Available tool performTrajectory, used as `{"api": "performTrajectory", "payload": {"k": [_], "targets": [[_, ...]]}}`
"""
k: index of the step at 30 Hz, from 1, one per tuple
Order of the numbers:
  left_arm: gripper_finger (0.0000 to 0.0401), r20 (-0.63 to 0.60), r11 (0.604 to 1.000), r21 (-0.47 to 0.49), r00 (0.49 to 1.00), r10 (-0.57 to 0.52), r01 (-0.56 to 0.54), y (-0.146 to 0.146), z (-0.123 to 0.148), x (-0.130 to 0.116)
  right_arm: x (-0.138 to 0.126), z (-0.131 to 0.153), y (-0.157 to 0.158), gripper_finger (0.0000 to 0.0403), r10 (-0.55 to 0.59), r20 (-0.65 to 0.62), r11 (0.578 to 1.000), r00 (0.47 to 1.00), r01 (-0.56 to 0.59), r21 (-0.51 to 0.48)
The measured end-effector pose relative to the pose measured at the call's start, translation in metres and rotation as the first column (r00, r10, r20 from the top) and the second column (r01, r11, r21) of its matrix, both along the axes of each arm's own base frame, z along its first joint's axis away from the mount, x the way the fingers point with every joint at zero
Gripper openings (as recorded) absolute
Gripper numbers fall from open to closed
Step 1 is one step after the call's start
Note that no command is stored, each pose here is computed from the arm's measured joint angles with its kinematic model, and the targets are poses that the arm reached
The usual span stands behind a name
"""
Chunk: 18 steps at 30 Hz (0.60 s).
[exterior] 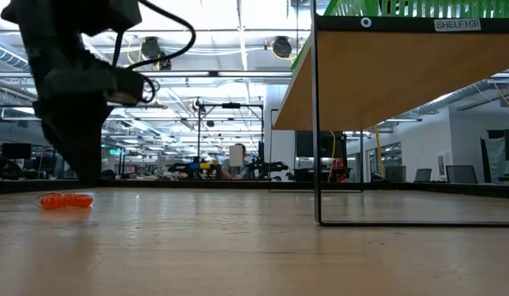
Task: Pick & Place Office Desk Supplies
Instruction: Put the orange spring keychain into the bottom green bin
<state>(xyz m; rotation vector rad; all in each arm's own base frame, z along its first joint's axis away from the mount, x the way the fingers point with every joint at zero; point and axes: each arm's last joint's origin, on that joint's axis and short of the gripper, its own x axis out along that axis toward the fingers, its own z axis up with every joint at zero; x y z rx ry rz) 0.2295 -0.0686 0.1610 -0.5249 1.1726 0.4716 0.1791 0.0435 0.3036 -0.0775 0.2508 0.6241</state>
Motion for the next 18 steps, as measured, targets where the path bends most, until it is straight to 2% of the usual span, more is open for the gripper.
{"api": "performTrajectory", "payload": {"k": [7,12,18], "targets": [[0.0253,-0.040,0.998,-0.061,0.999,0.031,-0.034,0.001,-0.012,-0.008,0.000,0.000,0.000,0.0197,-0.001,0.000,1.000,1.000,0.001,0.000],[0.0251,-0.013,0.996,-0.079,0.999,0.036,-0.036,0.001,-0.019,-0.010,0.000,0.000,-0.002,0.0194,-0.010,0.000,1.000,1.000,0.010,-0.001],[0.0211,-0.046,0.995,-0.086,0.998,0.036,-0.040,0.001,-0.031,-0.011,0.001,0.000,-0.006,0.0192,-0.035,-0.002,0.999,0.999,0.035,0.000]]}}
